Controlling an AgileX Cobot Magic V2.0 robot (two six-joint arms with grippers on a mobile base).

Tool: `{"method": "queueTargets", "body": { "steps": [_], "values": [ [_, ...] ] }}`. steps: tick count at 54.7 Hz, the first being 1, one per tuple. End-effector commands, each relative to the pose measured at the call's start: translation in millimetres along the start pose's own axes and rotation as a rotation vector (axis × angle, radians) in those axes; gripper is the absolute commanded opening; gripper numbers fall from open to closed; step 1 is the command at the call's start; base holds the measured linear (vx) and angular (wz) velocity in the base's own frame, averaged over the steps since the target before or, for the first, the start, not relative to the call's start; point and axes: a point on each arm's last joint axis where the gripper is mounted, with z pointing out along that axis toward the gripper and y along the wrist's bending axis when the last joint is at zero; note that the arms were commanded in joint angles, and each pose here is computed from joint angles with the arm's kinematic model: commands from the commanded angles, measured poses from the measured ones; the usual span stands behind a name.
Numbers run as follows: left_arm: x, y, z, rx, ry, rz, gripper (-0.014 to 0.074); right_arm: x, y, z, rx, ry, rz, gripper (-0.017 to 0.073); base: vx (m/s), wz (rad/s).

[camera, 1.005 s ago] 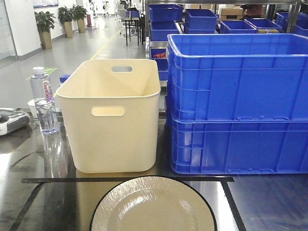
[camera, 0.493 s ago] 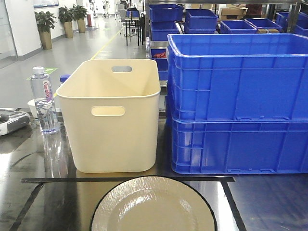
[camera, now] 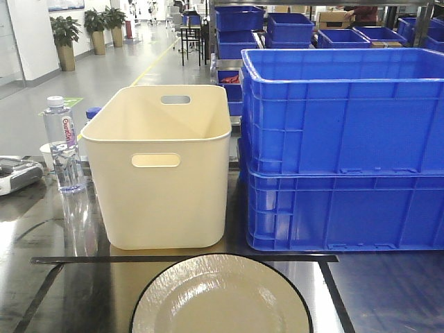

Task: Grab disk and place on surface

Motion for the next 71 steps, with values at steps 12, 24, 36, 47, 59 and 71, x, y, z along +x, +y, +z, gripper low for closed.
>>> {"method": "queueTargets", "body": {
  "steps": [12, 24, 36, 47, 59, 71],
  "values": [
    [-0.8, 0.3, 0.1, -0.008, -0.080, -0.011, -0.0004, 70.9, 5.7, -10.1, 0.000, 0.013, -0.020, -0.0006, 0.00, 0.00],
    [-0.8, 0.3, 0.1, -0.008, -0.080, -0.011, -0.0004, 95.2, 0.9, -20.2, 0.124, -0.008, -0.012, -0.0006, 0.00, 0.00],
    [-0.8, 0.3, 0.1, -0.008, -0.080, -0.011, -0.0004, 95.1, -3.3, -20.9, 0.200, -0.007, -0.010, -0.0006, 0.00, 0.00],
    [-0.8, 0.3, 0.1, -0.008, -0.080, -0.011, -0.0004, 95.1, -3.3, -20.9, 0.200, -0.007, -0.010, -0.0006, 0.00, 0.00],
    [-0.8, 0.3, 0.1, -0.008, -0.080, -0.011, -0.0004, 95.1, -3.4, -20.9, 0.201, -0.006, -0.010, -0.0006, 0.00, 0.00],
    [-0.8, 0.3, 0.1, -0.008, -0.080, -0.011, -0.0004, 95.2, -3.4, -20.8, 0.201, -0.005, -0.010, -0.0006, 0.00, 0.00]
  ]
}}
